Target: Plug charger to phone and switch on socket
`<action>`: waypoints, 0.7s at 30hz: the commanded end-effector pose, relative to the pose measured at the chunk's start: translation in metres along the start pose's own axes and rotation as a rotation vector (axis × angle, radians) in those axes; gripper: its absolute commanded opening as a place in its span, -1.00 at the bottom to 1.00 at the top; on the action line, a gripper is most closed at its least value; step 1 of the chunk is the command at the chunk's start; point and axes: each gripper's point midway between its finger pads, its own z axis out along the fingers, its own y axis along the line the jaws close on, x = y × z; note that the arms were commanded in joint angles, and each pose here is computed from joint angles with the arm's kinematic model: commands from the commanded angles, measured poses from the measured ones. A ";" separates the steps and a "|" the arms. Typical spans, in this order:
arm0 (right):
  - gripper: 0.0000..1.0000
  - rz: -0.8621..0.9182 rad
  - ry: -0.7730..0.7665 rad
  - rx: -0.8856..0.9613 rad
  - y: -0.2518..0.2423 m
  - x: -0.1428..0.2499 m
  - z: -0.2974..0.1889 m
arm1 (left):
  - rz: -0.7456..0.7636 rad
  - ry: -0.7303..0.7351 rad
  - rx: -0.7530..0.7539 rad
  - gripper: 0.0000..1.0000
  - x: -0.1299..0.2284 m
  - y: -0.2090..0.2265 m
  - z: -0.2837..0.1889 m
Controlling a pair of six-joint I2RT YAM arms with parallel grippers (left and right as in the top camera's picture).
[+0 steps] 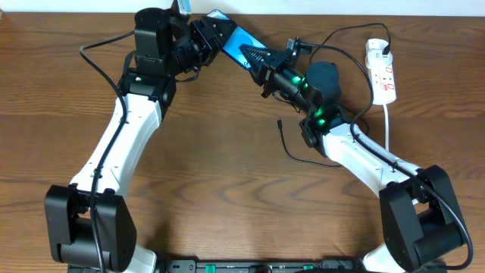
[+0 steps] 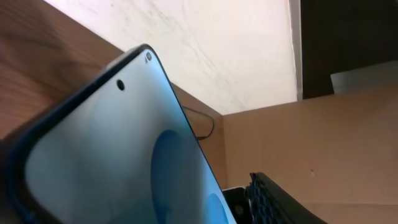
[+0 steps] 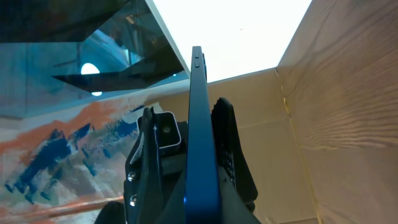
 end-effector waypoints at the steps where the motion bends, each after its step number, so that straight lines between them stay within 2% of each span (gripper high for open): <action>1: -0.97 0.000 0.140 0.008 0.004 0.039 0.004 | 0.022 -0.031 0.004 -0.10 -0.005 -0.001 0.002; 6: -0.97 0.000 0.141 0.007 0.004 0.039 0.004 | 0.023 -0.033 0.006 -0.40 -0.006 -0.002 0.002; 13: -0.97 0.000 0.144 0.008 0.004 0.040 0.004 | 0.001 -0.057 -0.003 -0.53 -0.010 -0.001 0.002; 16: -0.97 0.000 0.145 0.008 0.004 0.040 0.004 | -0.010 -0.078 -0.014 -0.63 -0.013 0.001 0.002; 19: -0.97 0.000 0.148 0.009 0.003 0.041 0.004 | -0.015 -0.081 -0.013 -0.84 -0.014 0.001 0.002; 21: -0.98 -0.001 0.153 0.011 0.003 0.042 0.004 | -0.015 -0.081 -0.013 -0.85 -0.014 0.001 0.002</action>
